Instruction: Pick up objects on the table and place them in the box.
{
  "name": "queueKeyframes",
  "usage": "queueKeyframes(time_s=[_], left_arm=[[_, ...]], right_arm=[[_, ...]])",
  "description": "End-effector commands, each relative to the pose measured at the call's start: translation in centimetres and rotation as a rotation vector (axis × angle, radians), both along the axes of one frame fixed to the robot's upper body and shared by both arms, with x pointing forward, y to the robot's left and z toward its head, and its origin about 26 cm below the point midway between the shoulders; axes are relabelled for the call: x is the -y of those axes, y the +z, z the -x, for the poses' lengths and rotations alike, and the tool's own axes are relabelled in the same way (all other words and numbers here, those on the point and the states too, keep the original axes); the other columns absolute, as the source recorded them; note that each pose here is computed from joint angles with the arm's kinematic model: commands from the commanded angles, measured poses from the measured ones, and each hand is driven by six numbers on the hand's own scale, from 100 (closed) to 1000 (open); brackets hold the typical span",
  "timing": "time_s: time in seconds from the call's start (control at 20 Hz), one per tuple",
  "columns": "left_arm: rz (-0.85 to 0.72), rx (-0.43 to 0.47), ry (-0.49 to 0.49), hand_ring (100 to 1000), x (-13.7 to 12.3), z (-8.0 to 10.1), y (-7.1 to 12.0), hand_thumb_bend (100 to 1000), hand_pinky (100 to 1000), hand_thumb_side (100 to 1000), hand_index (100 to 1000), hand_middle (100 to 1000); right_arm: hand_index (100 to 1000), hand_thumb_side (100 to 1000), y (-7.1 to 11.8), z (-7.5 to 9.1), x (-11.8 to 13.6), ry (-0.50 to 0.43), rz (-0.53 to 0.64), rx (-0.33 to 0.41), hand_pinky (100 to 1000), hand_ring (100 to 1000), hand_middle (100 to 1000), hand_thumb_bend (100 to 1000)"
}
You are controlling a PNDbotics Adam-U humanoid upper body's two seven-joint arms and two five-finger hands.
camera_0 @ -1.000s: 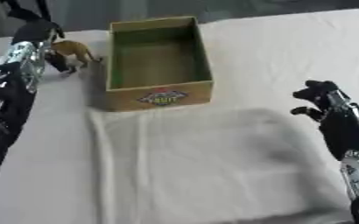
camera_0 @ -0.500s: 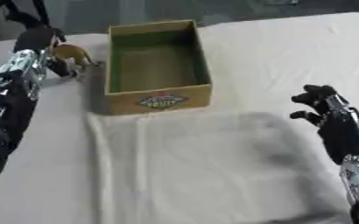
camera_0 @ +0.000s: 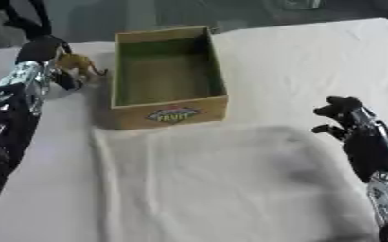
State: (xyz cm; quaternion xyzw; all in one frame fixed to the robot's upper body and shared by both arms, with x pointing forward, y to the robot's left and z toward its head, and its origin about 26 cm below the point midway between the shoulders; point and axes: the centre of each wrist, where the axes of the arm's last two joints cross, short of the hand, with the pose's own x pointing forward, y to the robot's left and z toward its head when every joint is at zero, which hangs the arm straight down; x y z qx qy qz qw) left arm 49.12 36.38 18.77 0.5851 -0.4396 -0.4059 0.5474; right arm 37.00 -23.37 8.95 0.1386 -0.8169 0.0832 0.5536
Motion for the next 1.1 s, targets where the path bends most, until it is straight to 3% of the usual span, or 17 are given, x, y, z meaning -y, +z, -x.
queueKeyframes(time_s=[0.05,0.4,0.6,0.65,0.9,0.95,1.1], left_arm=[[-0.023,0.018,0.009,614,-0.06,-0.09,1.06,625,692,100,696,568],[-0.031,0.003,0.019,521,0.17,-0.13,0.97,502,605,100,602,488],[-0.029,-0.011,0.017,439,0.18,-0.12,0.92,318,527,100,501,410],[-0.031,-0.008,0.019,384,0.16,-0.11,0.94,224,474,100,443,353],[-0.041,0.036,0.029,225,0.11,-0.05,0.95,207,322,100,264,176],[-0.041,0.040,0.029,163,0.09,-0.05,0.94,191,267,100,199,103],[-0.038,0.052,0.024,100,0.09,-0.07,1.09,151,202,100,149,100]], right_arm=[[754,669,0.89,-0.24,0.57,-0.001,0.017,0.027,571,779,607,100],[755,672,0.87,-0.25,0.60,0.000,0.017,0.026,572,780,607,100],[755,673,0.85,-0.24,0.61,0.000,0.017,0.025,572,780,607,100],[755,674,0.83,-0.24,0.62,0.000,0.017,0.025,572,780,607,100],[755,675,0.80,-0.24,0.66,-0.001,0.017,0.024,572,780,607,100],[755,675,0.79,-0.24,0.66,-0.001,0.017,0.023,572,781,607,100],[755,676,0.73,-0.23,0.66,0.000,0.017,0.022,572,781,607,100]])
